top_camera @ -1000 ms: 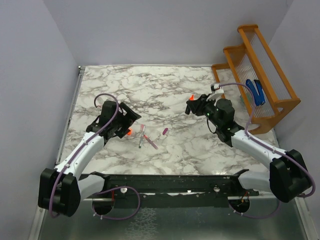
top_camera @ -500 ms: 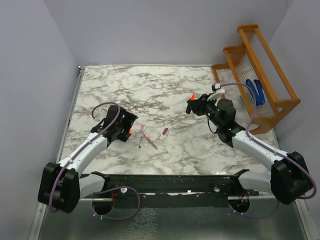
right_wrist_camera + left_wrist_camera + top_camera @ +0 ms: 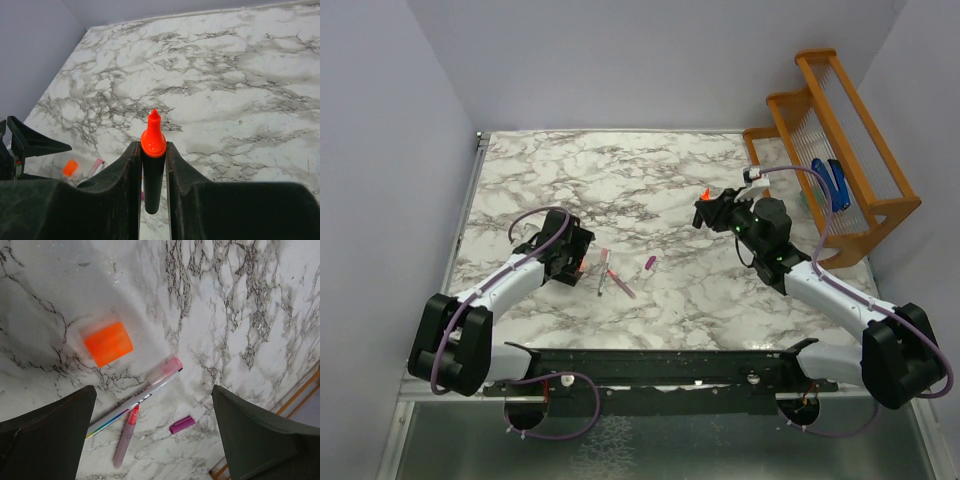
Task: Insert the pens into the pen caps
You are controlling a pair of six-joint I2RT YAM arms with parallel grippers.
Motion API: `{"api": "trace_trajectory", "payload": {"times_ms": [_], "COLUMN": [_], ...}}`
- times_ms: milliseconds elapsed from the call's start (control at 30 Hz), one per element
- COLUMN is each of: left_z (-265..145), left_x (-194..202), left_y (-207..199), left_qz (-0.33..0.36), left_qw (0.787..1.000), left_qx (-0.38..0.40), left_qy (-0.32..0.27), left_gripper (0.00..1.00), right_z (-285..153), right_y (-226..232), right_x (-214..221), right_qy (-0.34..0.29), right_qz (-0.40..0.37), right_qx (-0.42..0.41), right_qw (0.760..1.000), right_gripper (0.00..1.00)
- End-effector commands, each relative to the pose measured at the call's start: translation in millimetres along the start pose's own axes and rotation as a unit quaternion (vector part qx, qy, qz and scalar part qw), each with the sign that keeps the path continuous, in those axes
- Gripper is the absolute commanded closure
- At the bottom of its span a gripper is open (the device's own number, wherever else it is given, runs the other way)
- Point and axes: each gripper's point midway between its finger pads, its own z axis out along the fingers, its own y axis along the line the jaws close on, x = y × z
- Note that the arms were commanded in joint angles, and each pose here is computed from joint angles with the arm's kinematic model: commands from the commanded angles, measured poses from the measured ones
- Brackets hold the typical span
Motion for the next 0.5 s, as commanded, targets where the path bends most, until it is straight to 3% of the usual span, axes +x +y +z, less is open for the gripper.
{"api": "trace_trajectory", "payload": {"times_ms": [0,467], "left_z": [6,17], "left_x": [-10,-19], "left_y": [-8,-1], "left_qz": [-0.040,-0.053], "left_qw": [0.999,0.997], "left_qx": [-0.005,-0.019], "left_qy": [-0.031,-0.058], "left_gripper": [0.01,0.01], "right_z": [-3,-3], "right_y": [-5,-7], "right_x": [1,4], "right_qy": [0.000,0.001], "right_qz": [-0.008,-0.009], "right_qx": [0.015,0.017], "right_qw": [1.000,1.000], "right_gripper": [1.00,1.00]}}
